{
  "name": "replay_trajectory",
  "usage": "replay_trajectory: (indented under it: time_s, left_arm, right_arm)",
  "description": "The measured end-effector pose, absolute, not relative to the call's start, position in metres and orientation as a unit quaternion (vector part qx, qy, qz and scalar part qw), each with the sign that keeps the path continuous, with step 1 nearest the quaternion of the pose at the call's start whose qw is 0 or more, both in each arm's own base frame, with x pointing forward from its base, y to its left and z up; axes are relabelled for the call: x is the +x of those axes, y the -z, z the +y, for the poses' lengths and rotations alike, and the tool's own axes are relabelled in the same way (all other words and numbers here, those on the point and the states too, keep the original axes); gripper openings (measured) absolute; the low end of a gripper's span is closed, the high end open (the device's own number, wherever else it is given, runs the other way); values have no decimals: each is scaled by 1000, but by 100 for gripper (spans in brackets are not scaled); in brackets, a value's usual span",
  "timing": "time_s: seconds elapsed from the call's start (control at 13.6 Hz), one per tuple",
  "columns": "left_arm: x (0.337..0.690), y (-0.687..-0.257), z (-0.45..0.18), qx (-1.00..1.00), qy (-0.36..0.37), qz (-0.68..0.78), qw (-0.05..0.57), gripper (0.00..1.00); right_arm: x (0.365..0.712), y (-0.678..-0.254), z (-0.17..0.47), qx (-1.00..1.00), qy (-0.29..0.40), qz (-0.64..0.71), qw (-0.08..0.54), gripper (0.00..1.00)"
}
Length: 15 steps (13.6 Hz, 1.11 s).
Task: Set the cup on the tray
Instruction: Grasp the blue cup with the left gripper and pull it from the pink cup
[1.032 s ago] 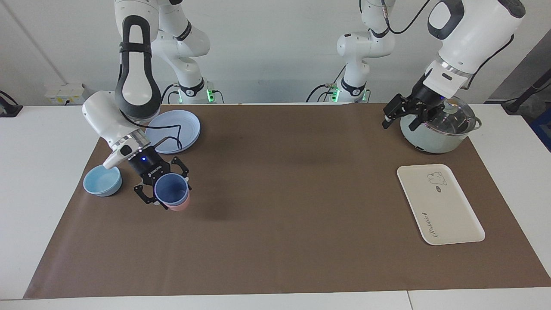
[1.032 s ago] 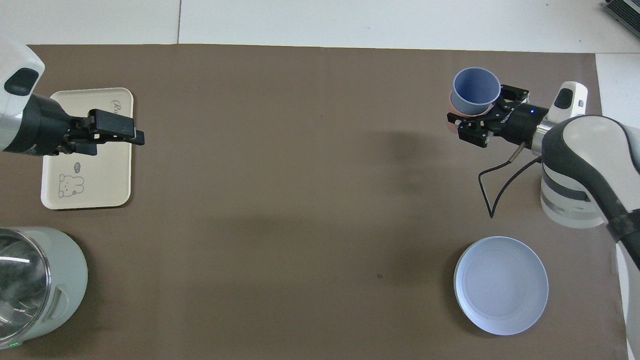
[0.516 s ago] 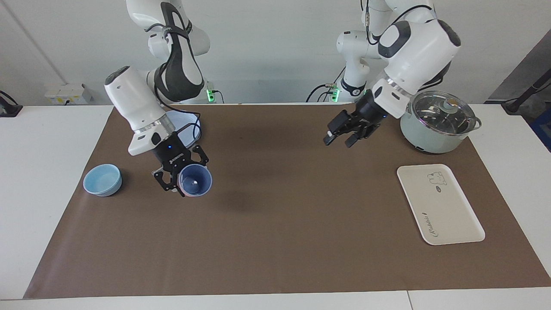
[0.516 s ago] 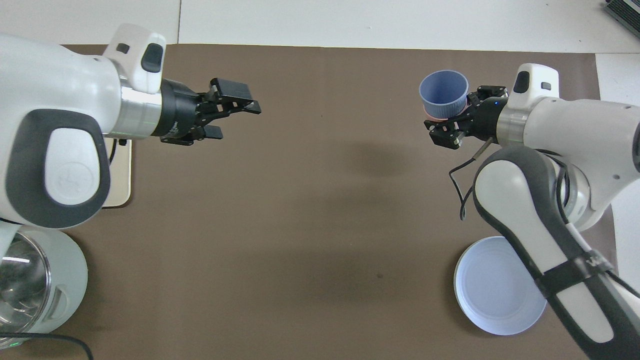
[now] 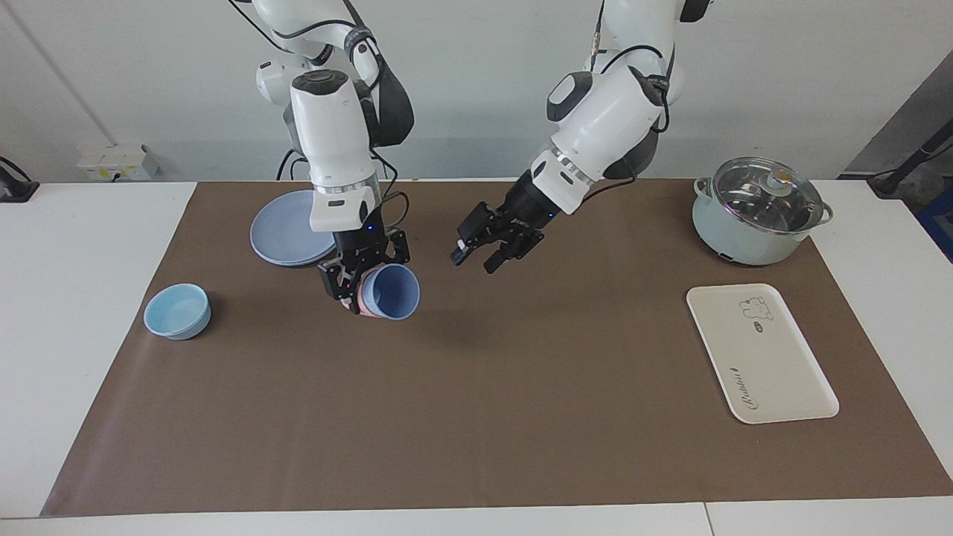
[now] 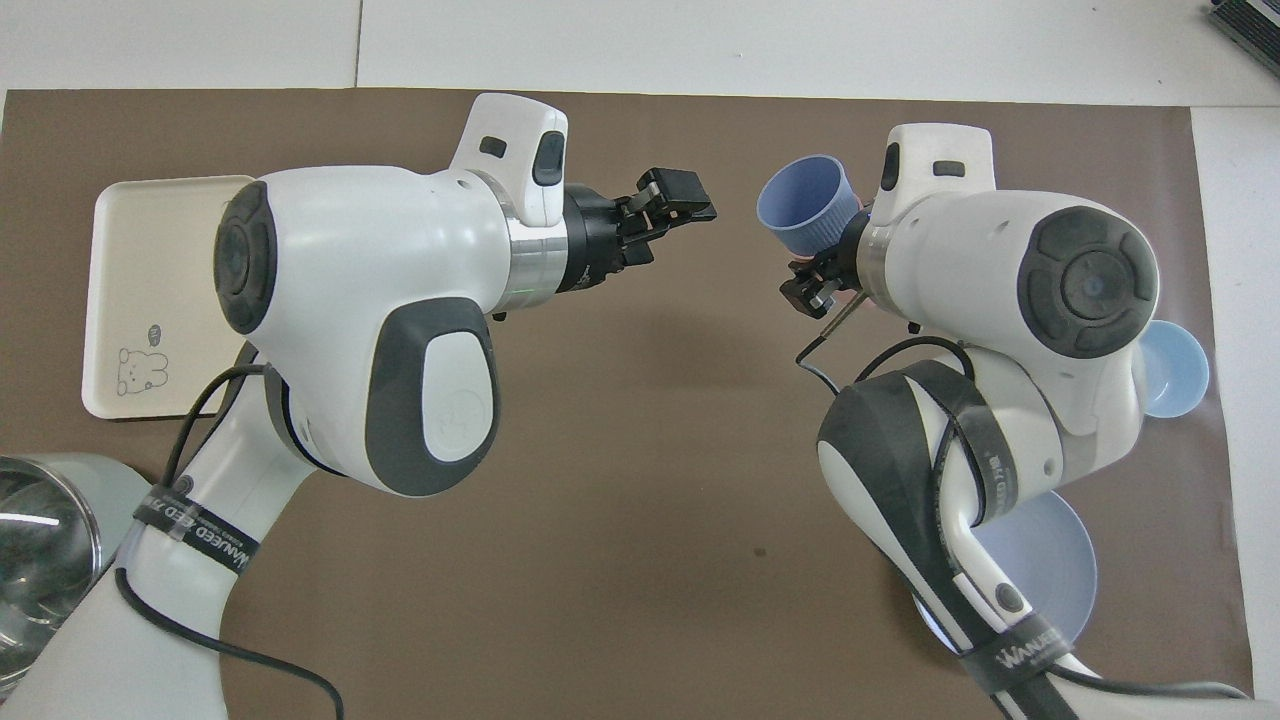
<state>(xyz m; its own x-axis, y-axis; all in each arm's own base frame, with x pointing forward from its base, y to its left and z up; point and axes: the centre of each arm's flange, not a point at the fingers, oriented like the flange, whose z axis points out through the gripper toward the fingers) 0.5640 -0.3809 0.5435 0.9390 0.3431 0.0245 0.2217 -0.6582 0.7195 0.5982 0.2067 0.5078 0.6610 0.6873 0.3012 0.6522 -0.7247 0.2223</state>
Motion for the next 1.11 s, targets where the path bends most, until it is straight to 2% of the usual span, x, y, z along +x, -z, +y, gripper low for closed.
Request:
replay_trajectory:
  time_s: [0.29,0.37,0.59,0.81,1.11]
  left_arm:
    - [574,-515,-404,900,-85,182,388,74]
    - [576,-512,-410,896,-85,192,392,70]
    - [576,-515,-425,891,-83,197,401,70]
    - [562,-519,-445,892,-76,186,406,66]
    - [555,-512,-454,899,-65,176,397,19]
  right_arm:
    - [593,-513,219,895,-166,403,95,84]
    - [592,-513,221,893,-165,407,99,84]
    - [590,-513,225,886,-162,418,114,84]
    - [586,-512,234,882,-161,428,119,84]
    - [588,-513,228,882,-160,425,126,84]
